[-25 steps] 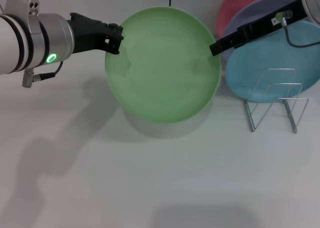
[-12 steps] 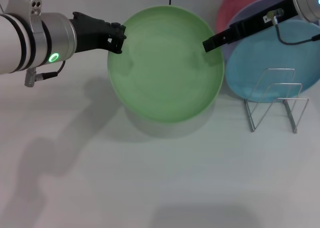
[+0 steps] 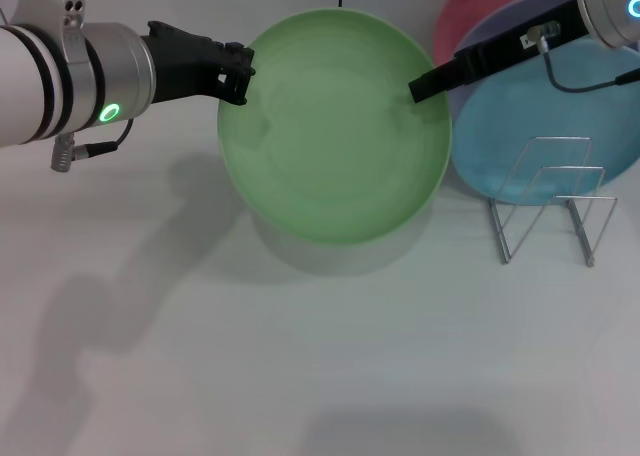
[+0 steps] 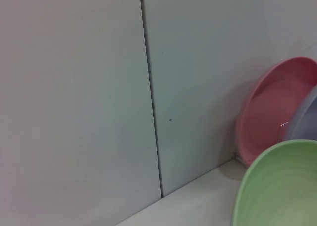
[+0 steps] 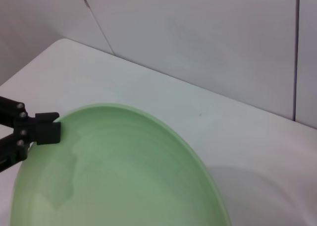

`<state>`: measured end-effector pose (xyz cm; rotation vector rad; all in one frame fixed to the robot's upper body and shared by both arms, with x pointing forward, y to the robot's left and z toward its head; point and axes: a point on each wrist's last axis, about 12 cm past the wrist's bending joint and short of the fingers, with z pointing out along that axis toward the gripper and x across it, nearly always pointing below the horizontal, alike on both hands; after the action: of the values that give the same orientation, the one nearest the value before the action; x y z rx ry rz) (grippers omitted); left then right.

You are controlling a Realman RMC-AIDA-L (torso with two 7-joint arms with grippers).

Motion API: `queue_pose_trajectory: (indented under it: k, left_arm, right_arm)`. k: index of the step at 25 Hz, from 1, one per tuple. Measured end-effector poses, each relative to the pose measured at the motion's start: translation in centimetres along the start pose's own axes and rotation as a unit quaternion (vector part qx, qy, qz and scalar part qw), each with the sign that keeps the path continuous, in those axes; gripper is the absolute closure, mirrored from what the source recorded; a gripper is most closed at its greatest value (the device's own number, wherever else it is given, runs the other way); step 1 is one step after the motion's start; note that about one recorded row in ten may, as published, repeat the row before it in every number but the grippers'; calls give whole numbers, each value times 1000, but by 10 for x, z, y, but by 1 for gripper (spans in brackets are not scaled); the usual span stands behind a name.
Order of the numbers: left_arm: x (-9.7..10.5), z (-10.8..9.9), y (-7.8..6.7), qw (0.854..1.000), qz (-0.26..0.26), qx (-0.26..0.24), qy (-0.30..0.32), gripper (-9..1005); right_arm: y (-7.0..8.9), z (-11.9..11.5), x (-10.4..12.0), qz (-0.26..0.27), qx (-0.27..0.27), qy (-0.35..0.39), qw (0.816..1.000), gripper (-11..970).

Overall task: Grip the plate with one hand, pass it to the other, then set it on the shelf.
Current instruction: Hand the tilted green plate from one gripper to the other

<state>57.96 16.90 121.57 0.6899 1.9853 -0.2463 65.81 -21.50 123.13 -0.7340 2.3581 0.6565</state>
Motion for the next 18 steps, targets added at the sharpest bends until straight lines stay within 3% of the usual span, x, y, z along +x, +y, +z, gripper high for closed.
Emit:
queue_pose_trajectory:
  k: [9,18]
  left_arm:
    - [-1,0,-1,1000,-1,1,-1,962]
    - [-2,0,-1,1000,-3,4,-5,962]
  right_arm:
    - [-1,0,-3,-4,7,-8,1000,574]
    - [-1,2,-2,-8,4,-8,1000,704]
